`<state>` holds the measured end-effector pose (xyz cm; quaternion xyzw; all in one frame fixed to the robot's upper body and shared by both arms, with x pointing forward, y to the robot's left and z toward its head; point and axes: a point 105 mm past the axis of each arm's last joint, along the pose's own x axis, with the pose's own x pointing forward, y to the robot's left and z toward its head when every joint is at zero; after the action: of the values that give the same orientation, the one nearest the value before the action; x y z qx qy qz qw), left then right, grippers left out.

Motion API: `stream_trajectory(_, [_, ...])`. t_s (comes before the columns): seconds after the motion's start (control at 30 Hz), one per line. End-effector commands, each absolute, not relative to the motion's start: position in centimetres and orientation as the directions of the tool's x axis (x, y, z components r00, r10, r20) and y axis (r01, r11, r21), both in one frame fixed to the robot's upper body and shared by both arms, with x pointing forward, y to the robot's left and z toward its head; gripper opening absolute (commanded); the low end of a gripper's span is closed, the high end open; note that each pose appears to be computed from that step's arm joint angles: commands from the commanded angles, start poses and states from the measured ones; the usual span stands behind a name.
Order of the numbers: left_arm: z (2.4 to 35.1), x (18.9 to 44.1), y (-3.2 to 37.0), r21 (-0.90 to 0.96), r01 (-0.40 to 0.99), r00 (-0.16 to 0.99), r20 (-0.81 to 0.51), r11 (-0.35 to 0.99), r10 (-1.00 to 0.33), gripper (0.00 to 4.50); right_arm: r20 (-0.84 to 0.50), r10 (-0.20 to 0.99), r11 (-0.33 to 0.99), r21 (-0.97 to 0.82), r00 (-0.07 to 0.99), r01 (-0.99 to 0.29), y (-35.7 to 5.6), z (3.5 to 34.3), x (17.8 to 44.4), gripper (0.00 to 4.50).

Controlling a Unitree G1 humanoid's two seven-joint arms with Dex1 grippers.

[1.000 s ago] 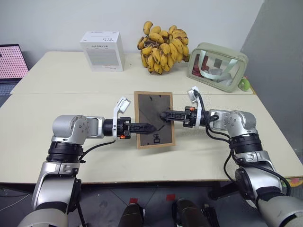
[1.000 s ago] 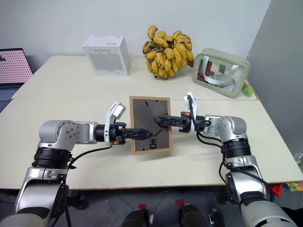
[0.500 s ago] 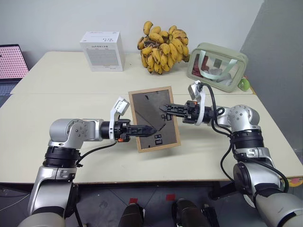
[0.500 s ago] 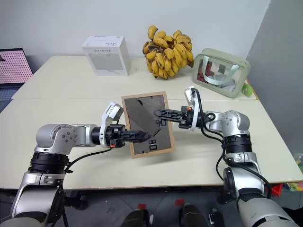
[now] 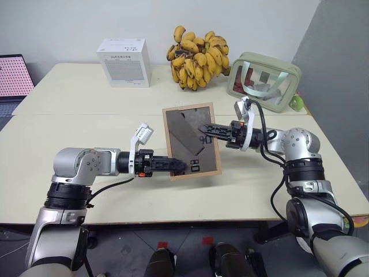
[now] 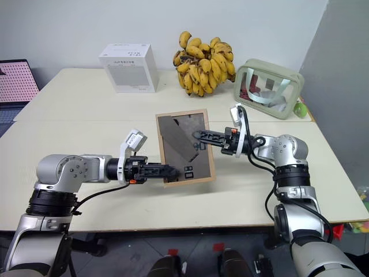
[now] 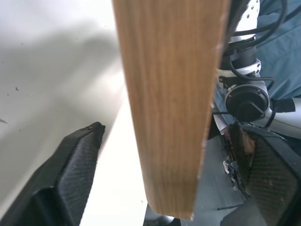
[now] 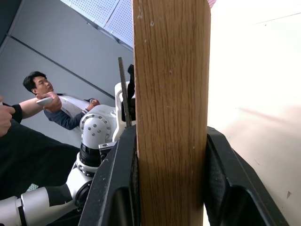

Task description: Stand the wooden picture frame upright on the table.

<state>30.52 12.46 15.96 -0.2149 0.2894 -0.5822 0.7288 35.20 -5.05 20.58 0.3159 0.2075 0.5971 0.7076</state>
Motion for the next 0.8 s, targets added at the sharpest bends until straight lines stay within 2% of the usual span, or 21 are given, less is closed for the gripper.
stream_trajectory(0.03, [16.9, 31.0, 12.2, -0.636, 0.742, 0.174, -0.122, 0.211, -0.977, 3.85, 0.157, 0.974, 0.026, 0.646, 0.166, -0.763, -4.8, 23.0, 34.8, 1.27])
stream_trajectory(0.37, [17.5, 30.5, 11.4, -0.649, 0.741, 0.153, -0.083, 0.17, -0.985, 1.77, 0.158, 0.972, 0.029, 0.65, 0.173, -0.759, -4.7, 22.9, 34.9, 1.27])
stream_trajectory(0.53, [17.1, 31.0, 11.6, -0.644, 0.731, 0.193, -0.125, 0.228, -0.973, 1.33, 0.144, 0.972, 0.052, 0.635, 0.185, -0.771, -4.8, 22.6, 35.1, 1.27])
stream_trajectory(0.6, [17.2, 30.8, 11.5, -0.647, 0.733, 0.174, -0.123, 0.212, -0.977, 1.28, 0.143, 0.974, 0.051, 0.62, 0.177, -0.783, -4.7, 22.6, 35.0, 1.27])
stream_trajectory(0.67, [17.0, 30.4, 11.6, -0.641, 0.74, 0.156, -0.132, 0.205, -0.979, 1.28, 0.144, 0.976, 0.04, 0.621, 0.164, -0.783, -5.0, 22.8, 34.7, 1.98])
stream_trajectory(0.8, [17.1, 30.6, 11.8, -0.642, 0.738, 0.165, -0.13, 0.21, -0.978, 1.28, 0.112, 0.974, 0.088, 0.62, 0.199, -0.779, -7.1, 22.7, 34.9, 2.84])
